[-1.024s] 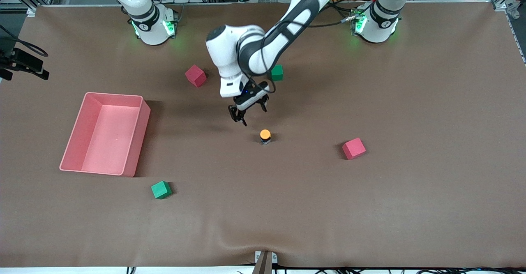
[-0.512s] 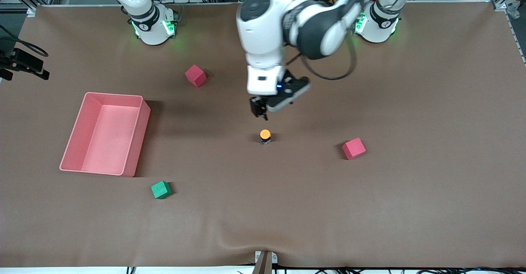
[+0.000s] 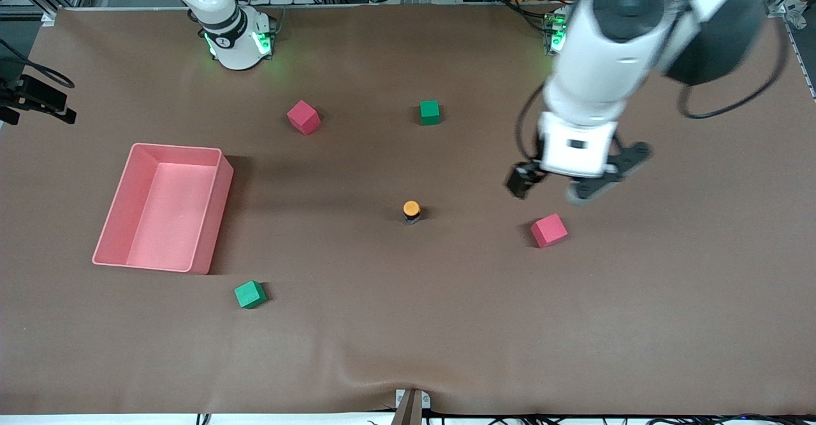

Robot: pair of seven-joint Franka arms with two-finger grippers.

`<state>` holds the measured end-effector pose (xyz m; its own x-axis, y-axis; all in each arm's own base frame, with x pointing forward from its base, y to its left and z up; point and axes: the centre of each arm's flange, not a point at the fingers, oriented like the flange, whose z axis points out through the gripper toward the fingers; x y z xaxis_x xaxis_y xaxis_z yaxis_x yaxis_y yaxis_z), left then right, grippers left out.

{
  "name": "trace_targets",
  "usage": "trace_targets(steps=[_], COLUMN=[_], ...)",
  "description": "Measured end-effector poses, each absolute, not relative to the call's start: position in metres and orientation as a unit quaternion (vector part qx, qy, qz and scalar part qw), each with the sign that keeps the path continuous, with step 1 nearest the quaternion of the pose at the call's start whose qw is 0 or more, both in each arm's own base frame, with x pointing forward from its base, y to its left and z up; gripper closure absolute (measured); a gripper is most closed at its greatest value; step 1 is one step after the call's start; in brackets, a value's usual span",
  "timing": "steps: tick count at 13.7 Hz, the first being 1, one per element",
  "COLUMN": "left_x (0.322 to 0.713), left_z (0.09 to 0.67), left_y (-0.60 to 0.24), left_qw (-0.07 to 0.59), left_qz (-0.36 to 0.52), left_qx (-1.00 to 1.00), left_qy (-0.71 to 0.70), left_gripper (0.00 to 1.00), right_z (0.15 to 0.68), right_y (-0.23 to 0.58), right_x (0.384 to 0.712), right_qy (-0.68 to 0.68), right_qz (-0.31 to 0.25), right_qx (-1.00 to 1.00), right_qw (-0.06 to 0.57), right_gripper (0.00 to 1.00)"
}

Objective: Place and upright button with both arms

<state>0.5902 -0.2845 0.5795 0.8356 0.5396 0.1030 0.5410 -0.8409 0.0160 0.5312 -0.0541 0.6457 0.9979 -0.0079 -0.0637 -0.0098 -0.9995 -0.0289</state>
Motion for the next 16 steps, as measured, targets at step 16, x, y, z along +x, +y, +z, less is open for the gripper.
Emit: trace_targets(steps=[16], left_x=[0.58], left_z=[0.648], left_y=[-0.089], left_qw=[0.014], left_qz=[0.005], left_qx=[-1.0], left_qy=[-0.021], left_gripper=[0.0], right_z=[0.646], right_y=[-0.054], right_x=[0.531], right_qy=[0.004], right_qz=[0.032], right_qx=[-0.999], right_qw=[0.015], right_gripper=[0.0])
